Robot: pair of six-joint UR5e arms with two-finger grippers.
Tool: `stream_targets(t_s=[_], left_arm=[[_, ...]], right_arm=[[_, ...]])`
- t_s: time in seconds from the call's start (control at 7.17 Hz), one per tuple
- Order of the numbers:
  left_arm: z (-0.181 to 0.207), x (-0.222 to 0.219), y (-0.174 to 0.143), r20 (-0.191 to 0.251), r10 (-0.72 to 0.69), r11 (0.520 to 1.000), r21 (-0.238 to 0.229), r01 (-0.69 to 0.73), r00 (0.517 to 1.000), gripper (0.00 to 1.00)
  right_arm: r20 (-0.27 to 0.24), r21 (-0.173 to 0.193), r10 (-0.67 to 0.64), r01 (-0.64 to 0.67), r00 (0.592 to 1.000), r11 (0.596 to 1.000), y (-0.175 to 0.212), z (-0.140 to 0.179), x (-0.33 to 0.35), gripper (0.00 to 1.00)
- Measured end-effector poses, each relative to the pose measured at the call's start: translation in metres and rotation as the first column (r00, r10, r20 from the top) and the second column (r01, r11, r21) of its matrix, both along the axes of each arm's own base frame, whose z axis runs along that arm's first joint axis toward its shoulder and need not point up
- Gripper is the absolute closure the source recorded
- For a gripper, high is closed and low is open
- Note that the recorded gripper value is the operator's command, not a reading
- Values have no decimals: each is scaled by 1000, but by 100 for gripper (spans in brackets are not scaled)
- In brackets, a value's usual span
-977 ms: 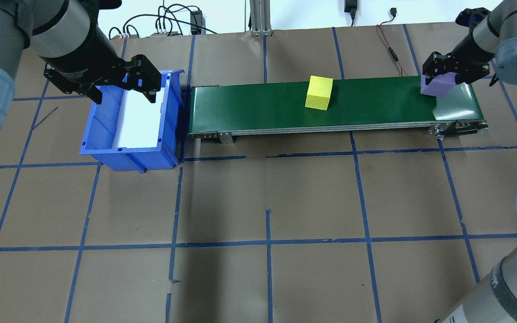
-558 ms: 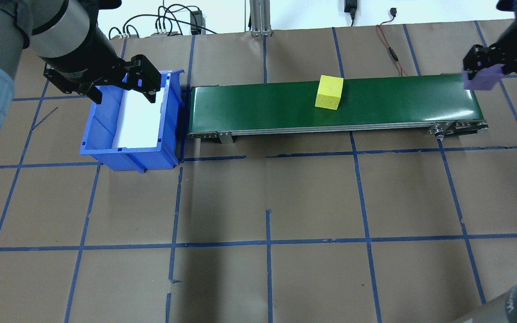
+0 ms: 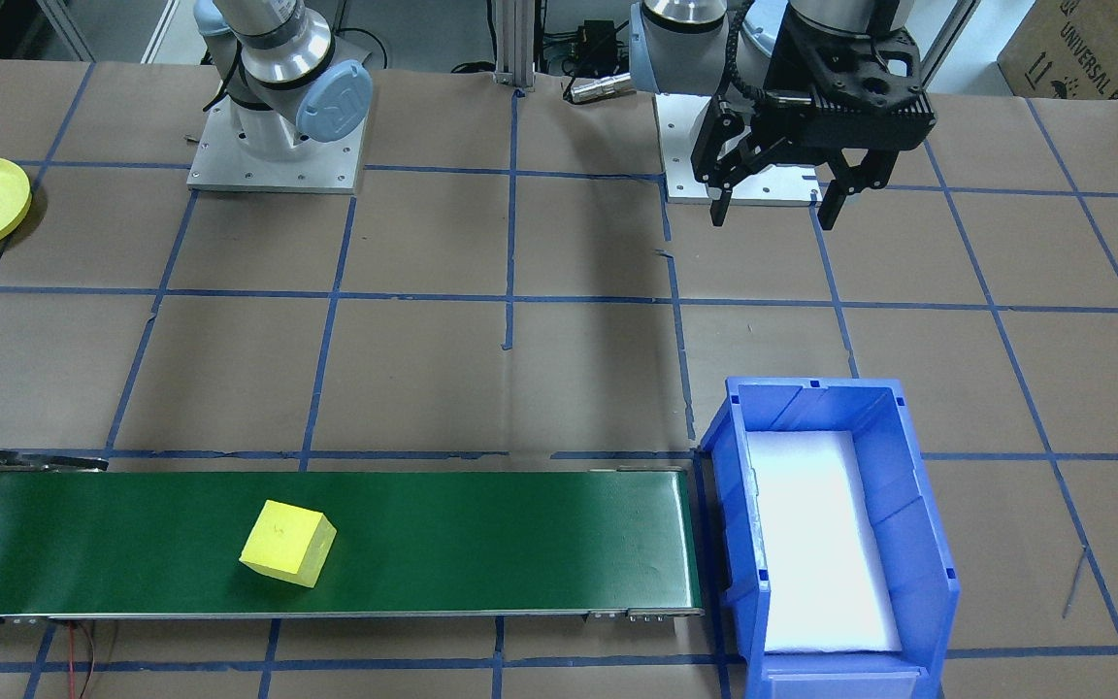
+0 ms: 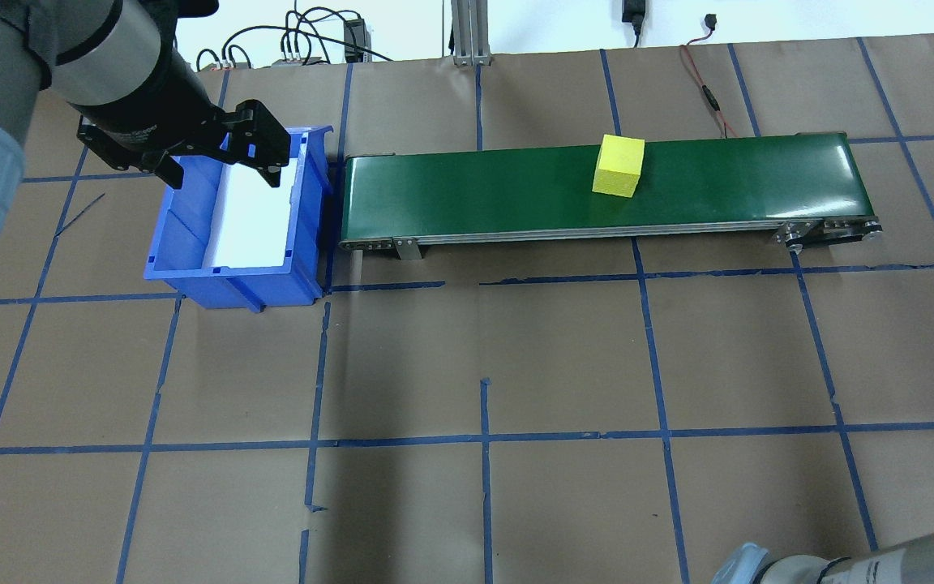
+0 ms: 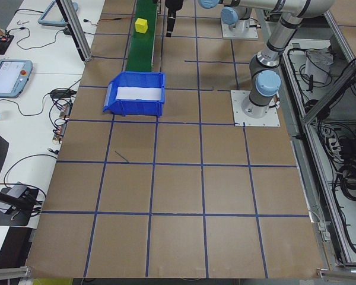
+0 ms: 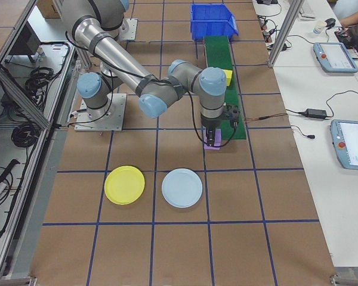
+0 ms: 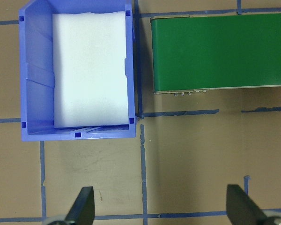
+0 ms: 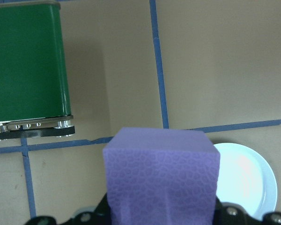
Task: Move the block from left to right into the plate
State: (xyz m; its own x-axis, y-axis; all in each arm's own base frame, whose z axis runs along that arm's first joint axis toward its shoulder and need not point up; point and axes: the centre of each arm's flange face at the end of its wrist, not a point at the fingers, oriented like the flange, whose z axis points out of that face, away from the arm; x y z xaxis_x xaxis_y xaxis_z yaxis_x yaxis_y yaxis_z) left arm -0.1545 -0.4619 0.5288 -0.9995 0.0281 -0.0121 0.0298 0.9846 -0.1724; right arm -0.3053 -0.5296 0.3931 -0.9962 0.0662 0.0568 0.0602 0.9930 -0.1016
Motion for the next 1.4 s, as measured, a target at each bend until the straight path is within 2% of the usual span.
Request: stream_targets(t_s=[0.56, 0.98, 1.12, 1.26, 1.4], left_arm=[[-1, 0, 0, -2, 1, 1000, 2, -1, 1000, 0], [-2, 0, 1, -2, 2, 1000, 4, -2, 1000, 0], [-2, 0, 1, -2, 2, 1000, 4, -2, 1000, 0], [-2, 0, 1, -1, 1, 1000, 4, -1, 1000, 0], [-1, 0, 1, -1, 1, 1000, 2, -1, 1000, 0]], right_arm=[[4, 22, 60, -60, 998, 998, 38, -19, -57, 83], [25, 41, 41, -42, 999, 998, 48, -68, -87, 79], [34, 48, 35, -36, 999, 998, 52, -87, -94, 70], [50, 61, 17, -20, 999, 998, 59, -109, -105, 67], [62, 68, -4, 0, 998, 998, 70, -127, -121, 59]])
